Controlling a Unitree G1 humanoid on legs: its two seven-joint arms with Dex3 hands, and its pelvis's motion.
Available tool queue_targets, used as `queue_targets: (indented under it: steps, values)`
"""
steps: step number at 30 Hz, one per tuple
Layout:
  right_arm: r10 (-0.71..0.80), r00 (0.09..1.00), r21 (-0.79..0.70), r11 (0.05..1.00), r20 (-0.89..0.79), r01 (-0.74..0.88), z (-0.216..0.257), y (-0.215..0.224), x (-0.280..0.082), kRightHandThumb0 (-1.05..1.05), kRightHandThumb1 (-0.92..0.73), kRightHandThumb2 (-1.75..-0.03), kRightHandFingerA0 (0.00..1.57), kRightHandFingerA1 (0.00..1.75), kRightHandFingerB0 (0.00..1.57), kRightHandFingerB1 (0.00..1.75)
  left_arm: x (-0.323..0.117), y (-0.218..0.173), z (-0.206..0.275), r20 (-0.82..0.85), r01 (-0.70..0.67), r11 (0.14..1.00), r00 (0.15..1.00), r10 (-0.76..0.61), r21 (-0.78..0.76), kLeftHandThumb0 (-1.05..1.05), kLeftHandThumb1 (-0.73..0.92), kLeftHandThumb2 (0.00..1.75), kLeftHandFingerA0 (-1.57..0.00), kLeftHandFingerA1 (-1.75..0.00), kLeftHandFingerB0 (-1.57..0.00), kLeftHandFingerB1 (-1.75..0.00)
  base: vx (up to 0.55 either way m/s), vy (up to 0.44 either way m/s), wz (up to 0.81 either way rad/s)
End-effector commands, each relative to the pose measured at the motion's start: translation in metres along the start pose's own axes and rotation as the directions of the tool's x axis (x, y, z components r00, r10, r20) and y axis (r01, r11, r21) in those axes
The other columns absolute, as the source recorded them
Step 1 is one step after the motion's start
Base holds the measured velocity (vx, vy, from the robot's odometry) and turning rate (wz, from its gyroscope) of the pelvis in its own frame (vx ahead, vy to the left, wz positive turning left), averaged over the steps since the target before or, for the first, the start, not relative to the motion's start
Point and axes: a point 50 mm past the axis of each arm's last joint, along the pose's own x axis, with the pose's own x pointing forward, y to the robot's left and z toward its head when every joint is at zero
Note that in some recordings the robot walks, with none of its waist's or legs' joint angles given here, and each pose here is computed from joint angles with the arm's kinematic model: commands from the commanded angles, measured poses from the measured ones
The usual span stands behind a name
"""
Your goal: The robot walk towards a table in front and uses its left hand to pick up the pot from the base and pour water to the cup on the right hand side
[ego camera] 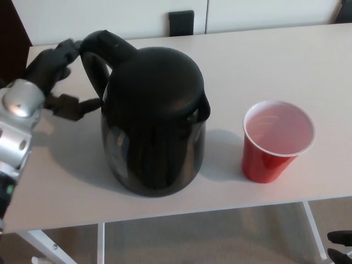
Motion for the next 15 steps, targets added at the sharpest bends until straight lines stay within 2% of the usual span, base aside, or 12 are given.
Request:
queue_targets:
  steps: [1,9,13,15]
  values:
    - [-0.016,1.0,0.003,1.0,-0.016,0.016,-0.004,-0.008,-0.002,-0.36,-0.55,-0.55,0.8,0.52,0.63,0.45,-0.009,0.01,-0.02,-0.011,0.048,0.998,0.999,-0.047,0.043,-0.65,0.41,0.79,-0.03,-0.29,-0.03,-0.13,0.0,0.0,0.0]
    - [-0.011,0.999,-0.005,1.0,-0.047,0.01,-0.012,-0.009,-0.004,-0.38,-0.55,-0.56,0.78,0.5,0.6,0.43,-0.038,0.034,-0.059,-0.013,0.009,0.997,1.0,-0.008,0.073,-0.65,0.39,0.79,-0.02,-0.3,-0.01,-0.13,0.0,0.0,0.0]
    - [-0.016,0.998,-0.014,1.0,-0.067,0.015,-0.02,-0.007,-0.006,-0.36,-0.55,-0.55,0.78,0.5,0.62,0.44,-0.063,0.051,-0.093,-0.059,-0.029,1.0,0.998,0.029,0.007,-0.66,0.39,0.8,-0.01,-0.27,0.0,-0.13,0.0,0.0,0.0]
    - [-0.014,0.997,-0.012,1.0,-0.079,0.013,-0.026,-0.008,-0.009,-0.37,-0.57,-0.56,0.78,0.49,0.61,0.43,-0.083,0.058,-0.118,-0.079,-0.076,0.992,0.995,0.068,-0.098,-0.65,0.4,0.8,-0.01,-0.26,0.0,-0.12,0.0,0.0,0.0]
